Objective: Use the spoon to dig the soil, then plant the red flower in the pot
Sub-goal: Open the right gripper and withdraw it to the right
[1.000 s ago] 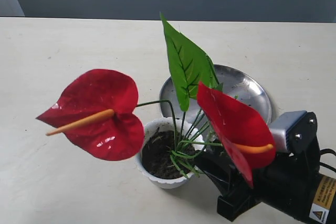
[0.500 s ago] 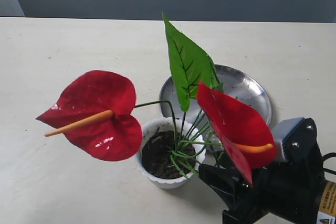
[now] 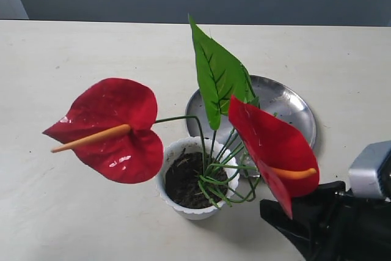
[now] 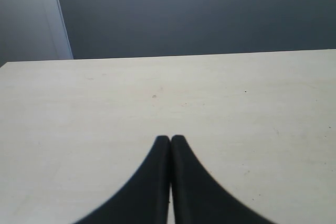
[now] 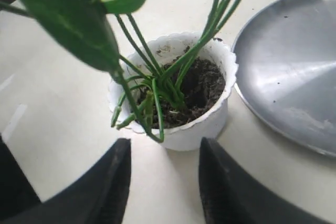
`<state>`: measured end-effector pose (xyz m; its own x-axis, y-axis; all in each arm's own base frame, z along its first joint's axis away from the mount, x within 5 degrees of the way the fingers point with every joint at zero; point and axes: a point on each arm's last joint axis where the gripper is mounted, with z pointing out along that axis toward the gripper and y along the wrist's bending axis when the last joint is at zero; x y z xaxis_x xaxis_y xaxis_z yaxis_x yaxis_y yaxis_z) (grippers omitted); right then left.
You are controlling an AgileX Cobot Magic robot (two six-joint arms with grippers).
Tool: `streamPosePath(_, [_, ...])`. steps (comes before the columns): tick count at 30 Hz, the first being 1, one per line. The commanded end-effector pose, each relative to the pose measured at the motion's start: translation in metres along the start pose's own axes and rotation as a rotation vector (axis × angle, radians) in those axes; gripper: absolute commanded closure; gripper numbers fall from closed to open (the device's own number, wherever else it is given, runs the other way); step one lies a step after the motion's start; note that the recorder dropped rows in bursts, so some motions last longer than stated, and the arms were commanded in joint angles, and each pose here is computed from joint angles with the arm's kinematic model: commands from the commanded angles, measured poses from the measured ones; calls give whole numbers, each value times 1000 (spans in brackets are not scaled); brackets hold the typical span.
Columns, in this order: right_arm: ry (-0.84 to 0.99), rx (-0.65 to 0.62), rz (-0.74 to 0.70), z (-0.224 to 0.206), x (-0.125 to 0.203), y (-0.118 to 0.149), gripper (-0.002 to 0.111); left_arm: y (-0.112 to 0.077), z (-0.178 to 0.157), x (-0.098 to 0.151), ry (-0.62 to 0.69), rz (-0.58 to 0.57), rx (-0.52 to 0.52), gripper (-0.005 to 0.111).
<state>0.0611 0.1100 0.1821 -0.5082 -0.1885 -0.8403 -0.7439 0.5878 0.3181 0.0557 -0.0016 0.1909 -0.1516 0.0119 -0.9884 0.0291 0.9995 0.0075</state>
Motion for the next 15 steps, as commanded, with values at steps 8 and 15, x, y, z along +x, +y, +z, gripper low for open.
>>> streamPosePath(8, [-14, 127, -119, -67, -83, 20, 108, 0, 0, -1, -7, 0, 4, 106])
streamPosePath(15, [-141, 507, -65, -89, -109, -7, 108, 0, 0, -1, -7, 0, 4, 106])
